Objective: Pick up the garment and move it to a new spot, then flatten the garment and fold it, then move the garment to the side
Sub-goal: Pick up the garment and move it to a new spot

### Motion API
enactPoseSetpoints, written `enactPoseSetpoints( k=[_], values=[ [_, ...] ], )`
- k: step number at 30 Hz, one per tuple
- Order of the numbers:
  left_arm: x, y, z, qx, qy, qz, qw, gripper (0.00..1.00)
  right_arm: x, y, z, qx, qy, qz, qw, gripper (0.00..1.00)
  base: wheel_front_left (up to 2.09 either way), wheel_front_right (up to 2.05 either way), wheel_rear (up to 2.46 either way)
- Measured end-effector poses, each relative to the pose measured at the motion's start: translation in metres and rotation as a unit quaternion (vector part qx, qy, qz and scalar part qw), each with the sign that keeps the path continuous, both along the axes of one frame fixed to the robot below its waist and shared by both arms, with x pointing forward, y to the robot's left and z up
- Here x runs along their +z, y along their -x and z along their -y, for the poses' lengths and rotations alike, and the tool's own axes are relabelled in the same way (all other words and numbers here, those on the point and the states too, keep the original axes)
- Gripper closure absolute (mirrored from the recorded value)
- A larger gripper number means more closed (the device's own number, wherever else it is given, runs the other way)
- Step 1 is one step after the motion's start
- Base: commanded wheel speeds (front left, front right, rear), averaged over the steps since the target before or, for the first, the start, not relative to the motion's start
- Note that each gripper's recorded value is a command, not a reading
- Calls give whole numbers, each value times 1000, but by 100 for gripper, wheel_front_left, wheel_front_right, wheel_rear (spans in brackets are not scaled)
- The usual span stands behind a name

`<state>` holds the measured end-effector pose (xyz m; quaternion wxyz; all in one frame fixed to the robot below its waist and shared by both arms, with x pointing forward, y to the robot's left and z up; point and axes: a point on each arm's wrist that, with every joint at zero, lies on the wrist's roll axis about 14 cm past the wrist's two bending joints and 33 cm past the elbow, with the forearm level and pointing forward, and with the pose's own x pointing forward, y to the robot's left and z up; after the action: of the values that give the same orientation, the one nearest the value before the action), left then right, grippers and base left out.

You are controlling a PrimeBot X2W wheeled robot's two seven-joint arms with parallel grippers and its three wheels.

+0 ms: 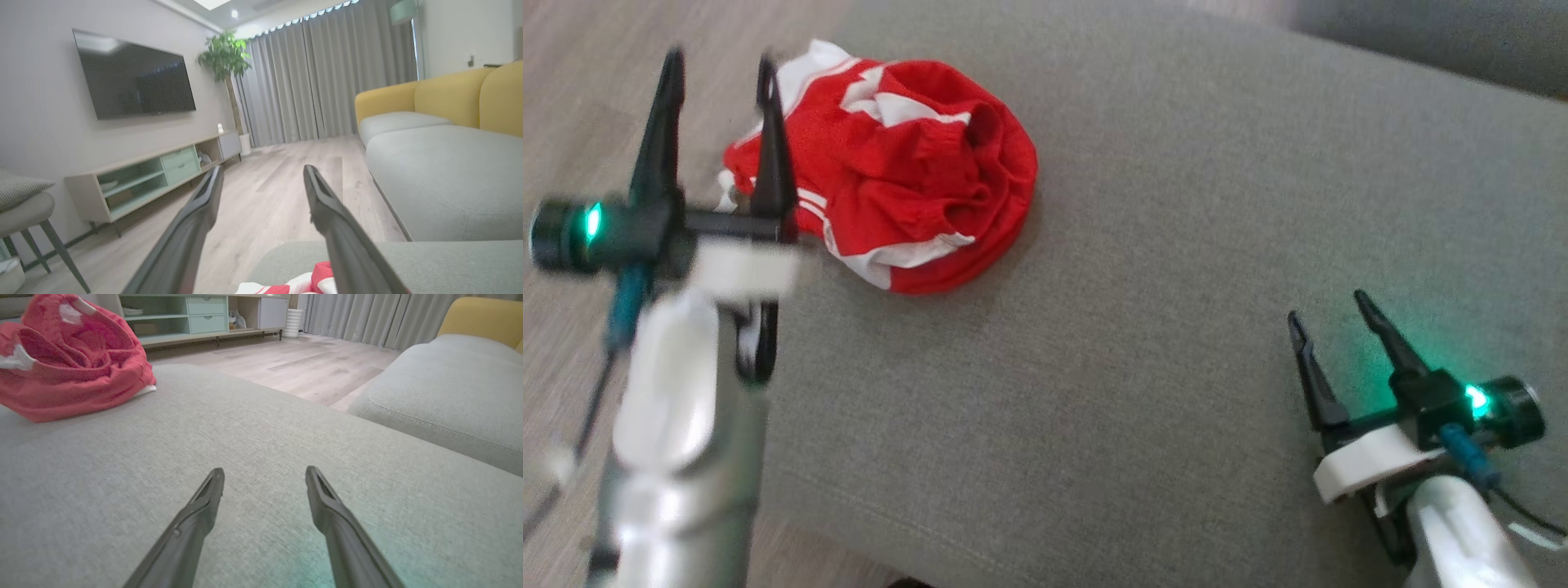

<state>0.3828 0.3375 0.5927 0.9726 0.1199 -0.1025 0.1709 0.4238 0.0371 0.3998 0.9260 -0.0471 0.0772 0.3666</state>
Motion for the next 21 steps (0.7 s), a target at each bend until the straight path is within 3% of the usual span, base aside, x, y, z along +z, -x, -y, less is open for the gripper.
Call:
enactPoseSetpoints(
  k=[4,8,14,15,16,17,18,19,21],
  values=[
    [-16,-55,4,-41,26,-60,997,0,-14,-13,11,-7,8,-4,1000,0,0,0,0],
    [-57,-89,16,-65,52,-155,984,0,-18,-22,20,-17,7,-2,1000,0,0,0,0],
    [-160,-73,36,-74,101,-338,933,0,-19,-25,28,-25,6,1,1000,0,0,0,0],
    [-168,-69,35,-69,110,-349,928,11,-20,-24,29,-24,6,2,1000,0,0,0,0],
    [-175,-65,33,-63,119,-360,923,36,-20,-25,29,-24,6,2,1000,0,0,0,0],
    [-181,-61,31,-58,124,-366,920,76,-20,-25,29,-24,6,2,1000,0,0,0,0],
    [-183,-60,30,-57,125,-366,921,76,-19,-25,28,-24,6,2,1000,0,0,0,0],
    [-184,-59,30,-59,122,-364,921,100,-19,-25,28,-23,5,3,1000,0,0,0,0],
    [-180,-62,33,-67,117,-350,927,100,-18,-24,28,-23,5,4,1000,0,0,0,0]
  ],
)
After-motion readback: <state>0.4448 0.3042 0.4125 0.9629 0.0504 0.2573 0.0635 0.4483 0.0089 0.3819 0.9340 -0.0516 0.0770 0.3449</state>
